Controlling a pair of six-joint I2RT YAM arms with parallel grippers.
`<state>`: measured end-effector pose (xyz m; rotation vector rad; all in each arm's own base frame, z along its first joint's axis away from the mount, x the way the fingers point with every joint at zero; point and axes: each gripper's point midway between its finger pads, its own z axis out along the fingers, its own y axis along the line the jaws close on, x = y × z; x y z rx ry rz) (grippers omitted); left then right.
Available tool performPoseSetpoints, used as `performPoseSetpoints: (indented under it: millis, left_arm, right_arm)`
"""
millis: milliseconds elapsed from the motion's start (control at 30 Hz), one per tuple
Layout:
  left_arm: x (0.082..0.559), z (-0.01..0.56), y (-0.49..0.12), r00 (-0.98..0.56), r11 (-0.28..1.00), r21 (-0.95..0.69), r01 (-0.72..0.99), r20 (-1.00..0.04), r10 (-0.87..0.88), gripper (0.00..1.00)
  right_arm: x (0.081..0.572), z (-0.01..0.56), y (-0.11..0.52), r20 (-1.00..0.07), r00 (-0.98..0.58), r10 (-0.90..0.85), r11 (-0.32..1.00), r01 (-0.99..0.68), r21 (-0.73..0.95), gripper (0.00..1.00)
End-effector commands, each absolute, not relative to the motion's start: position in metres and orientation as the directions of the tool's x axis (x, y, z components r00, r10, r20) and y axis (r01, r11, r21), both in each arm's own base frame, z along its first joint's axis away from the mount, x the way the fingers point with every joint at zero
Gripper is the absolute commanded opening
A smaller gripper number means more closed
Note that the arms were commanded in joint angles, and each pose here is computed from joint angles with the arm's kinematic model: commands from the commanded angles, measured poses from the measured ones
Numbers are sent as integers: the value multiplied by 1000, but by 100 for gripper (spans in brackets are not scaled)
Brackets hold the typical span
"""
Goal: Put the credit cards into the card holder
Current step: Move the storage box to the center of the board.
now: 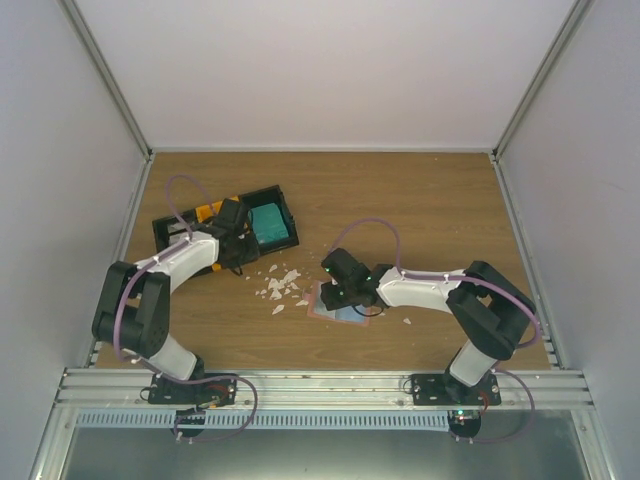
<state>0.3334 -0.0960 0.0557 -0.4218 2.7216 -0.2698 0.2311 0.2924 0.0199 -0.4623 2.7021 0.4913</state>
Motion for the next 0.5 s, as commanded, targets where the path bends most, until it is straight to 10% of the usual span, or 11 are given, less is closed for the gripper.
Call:
performPoseSetpoints:
  millis: [0,467]
  left_arm:
    - [358,59,-109,-891,947,-271,-171,-367,-266,26]
    - [380,88,-89,-845,977,-109,-183,-490,-213,51]
  right_arm:
    - [207,-27,264,-256,-920,-296,910,-353,216,34]
    - [211,-29,263,-255,-926,-279,914,-337,226,34]
